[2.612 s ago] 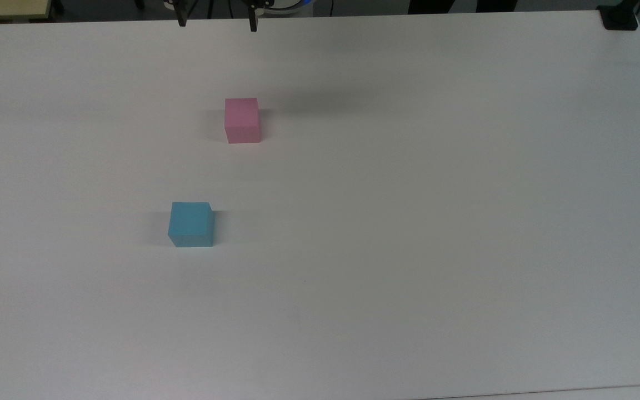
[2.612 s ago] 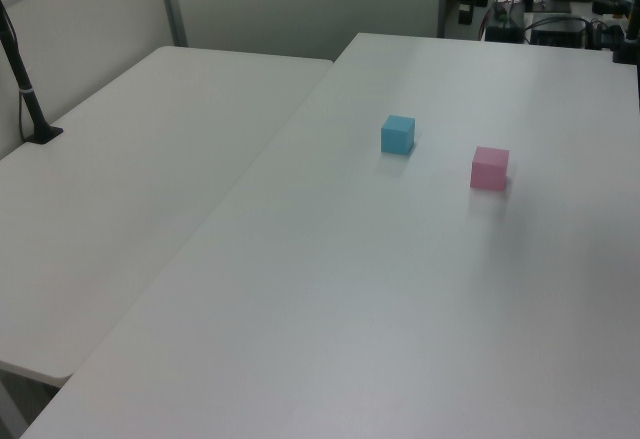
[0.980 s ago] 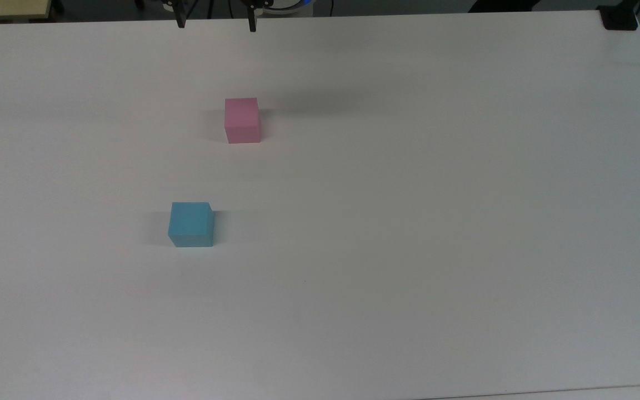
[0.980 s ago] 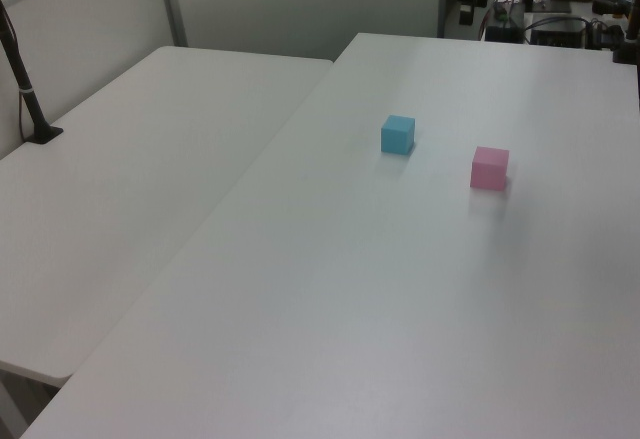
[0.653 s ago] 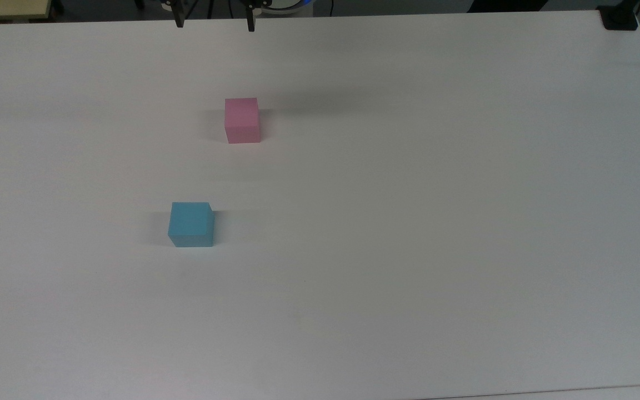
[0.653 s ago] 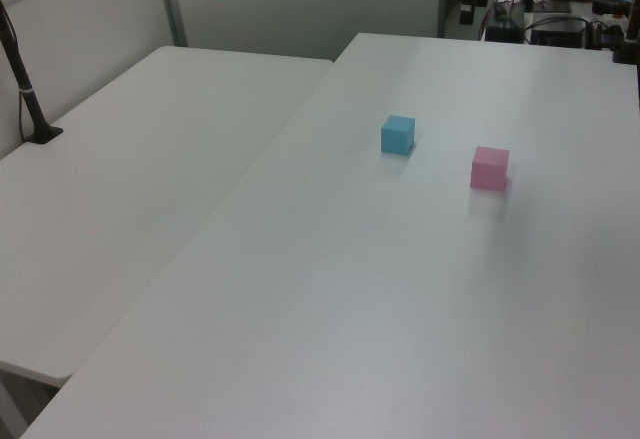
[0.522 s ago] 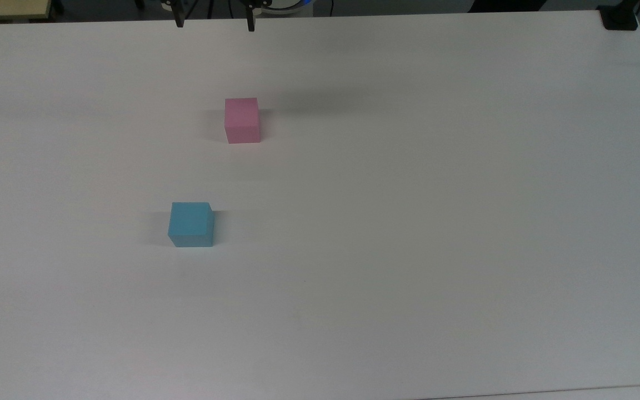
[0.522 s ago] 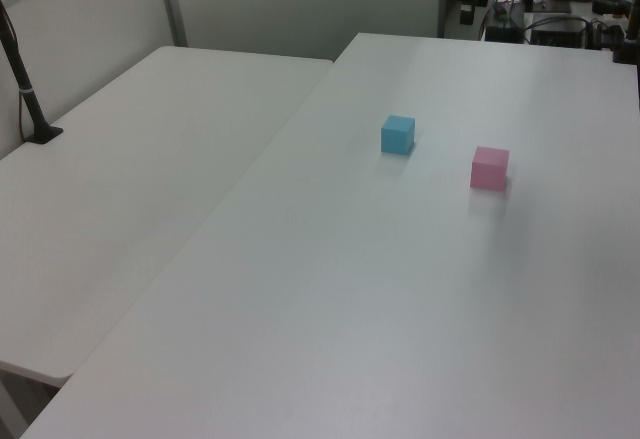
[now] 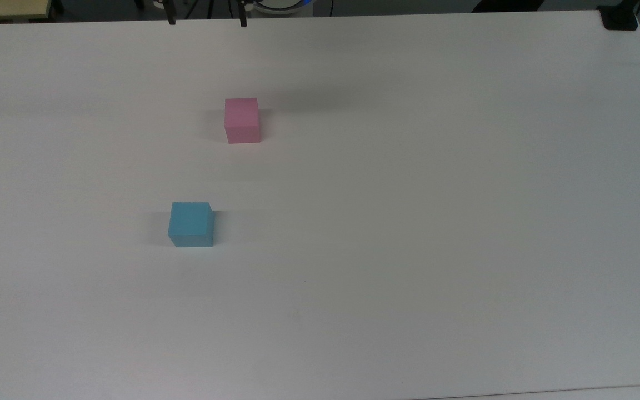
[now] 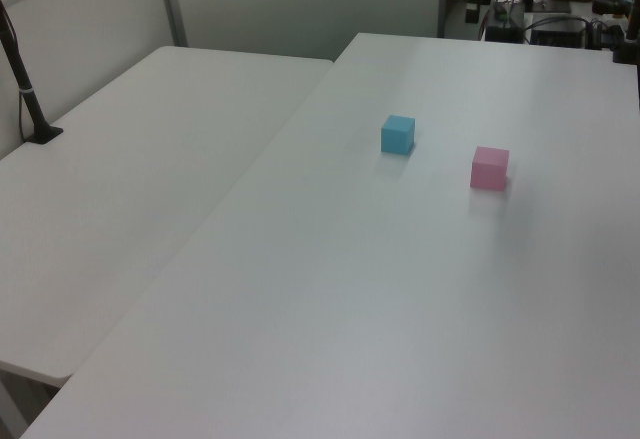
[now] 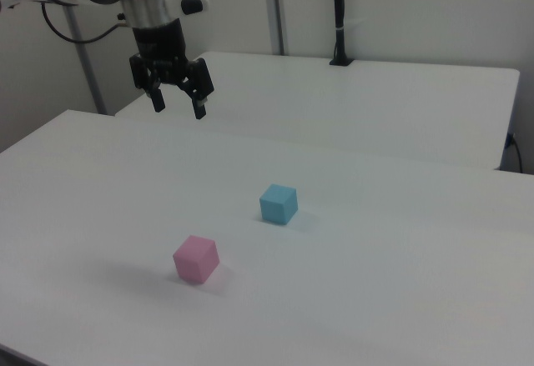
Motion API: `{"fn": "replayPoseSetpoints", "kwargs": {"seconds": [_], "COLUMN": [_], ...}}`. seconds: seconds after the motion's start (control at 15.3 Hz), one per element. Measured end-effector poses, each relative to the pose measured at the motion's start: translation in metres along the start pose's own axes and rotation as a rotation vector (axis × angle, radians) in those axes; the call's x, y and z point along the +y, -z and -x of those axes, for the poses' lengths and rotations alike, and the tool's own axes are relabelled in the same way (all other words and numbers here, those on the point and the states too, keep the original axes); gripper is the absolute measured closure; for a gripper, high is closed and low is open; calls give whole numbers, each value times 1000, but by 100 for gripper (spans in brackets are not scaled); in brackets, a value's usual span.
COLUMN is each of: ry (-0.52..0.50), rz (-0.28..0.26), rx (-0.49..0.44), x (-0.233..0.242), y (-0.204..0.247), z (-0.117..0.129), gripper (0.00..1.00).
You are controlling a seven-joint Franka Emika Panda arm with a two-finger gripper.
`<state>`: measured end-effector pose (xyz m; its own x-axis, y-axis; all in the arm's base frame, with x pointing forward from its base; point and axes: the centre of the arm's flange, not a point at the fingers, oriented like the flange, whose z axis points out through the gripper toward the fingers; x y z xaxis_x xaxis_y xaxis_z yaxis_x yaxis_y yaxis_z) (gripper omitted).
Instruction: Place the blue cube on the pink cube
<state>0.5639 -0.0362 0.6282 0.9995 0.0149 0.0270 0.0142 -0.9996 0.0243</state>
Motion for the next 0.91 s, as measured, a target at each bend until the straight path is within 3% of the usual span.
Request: {"fn": "replayPoseSetpoints", "kwargs": {"seconds": [0.91], "ry": [18], "rz": [5], "rx": [-8], "x": [30], "y": [0], "z": [5], "gripper": [0]}}
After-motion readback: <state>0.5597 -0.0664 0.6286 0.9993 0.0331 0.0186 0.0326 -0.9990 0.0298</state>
